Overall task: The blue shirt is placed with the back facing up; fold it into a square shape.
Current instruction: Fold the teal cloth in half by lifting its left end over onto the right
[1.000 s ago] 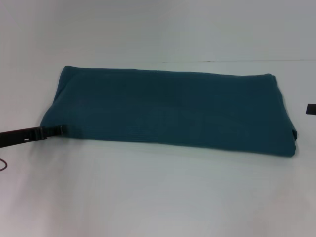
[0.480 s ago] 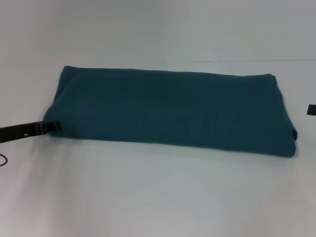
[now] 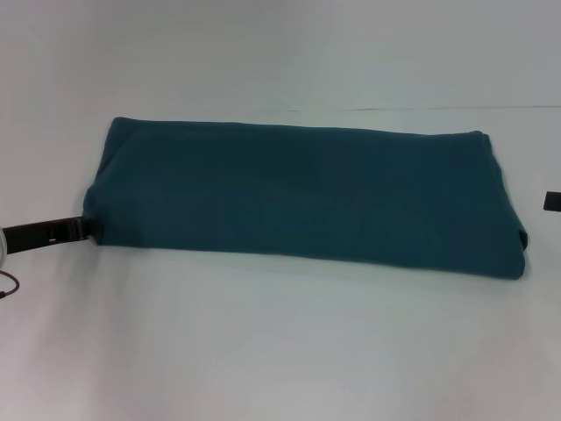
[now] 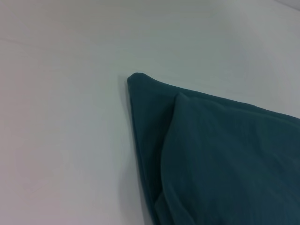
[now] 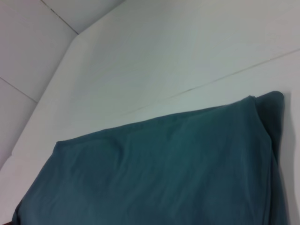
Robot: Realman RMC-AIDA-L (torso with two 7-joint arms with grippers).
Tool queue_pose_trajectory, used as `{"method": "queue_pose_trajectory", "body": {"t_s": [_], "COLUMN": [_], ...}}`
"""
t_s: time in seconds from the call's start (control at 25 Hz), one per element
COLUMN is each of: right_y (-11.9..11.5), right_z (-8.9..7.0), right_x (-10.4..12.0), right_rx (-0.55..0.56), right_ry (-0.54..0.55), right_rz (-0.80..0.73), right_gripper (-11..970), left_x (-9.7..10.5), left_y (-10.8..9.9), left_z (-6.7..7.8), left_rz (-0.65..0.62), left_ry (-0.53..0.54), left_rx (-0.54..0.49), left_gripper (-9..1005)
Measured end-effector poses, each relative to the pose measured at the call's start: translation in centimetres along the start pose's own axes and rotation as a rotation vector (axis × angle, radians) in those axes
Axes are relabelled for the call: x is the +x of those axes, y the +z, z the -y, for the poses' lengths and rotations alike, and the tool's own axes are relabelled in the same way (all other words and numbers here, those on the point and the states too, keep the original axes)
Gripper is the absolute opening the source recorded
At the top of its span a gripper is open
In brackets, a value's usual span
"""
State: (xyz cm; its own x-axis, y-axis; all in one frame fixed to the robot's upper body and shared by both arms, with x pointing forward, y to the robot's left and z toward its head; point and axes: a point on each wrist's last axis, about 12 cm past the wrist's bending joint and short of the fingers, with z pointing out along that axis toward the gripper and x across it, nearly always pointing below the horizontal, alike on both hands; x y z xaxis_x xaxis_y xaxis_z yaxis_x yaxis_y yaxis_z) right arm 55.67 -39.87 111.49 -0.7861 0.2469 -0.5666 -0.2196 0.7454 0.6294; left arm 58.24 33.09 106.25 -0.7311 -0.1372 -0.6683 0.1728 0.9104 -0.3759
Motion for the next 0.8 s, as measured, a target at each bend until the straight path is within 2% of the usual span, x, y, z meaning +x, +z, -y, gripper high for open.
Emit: {"method": "queue_pose_trajectory", "body": {"t_s": [0.12,0.32,0.8], "right_y": [-0.1,-0.3,-0.4], "right_z": [0.1,0.2,0.5], "right_x": [0.1,0.2,0.7], "right_rx": [0.005,0.009,0.017], "right_ry": [0.004,0.007,0.018], "right_rz": [-0.005,-0.002,-0.017], "right_gripper": [680,677,672], "left_x": [-0.1,-0.2,-0.7], "left_y": [0.0,-0.1,-1.4], "left_z": [0.0,-0.1,-0.7], "left_rz": [0.002,0.004,0.005], "left_ry": [0.001,0.003,0.003], "left_rx": [-0.002,-0.004,-0.019], "left_gripper": [119,-1,-1]}}
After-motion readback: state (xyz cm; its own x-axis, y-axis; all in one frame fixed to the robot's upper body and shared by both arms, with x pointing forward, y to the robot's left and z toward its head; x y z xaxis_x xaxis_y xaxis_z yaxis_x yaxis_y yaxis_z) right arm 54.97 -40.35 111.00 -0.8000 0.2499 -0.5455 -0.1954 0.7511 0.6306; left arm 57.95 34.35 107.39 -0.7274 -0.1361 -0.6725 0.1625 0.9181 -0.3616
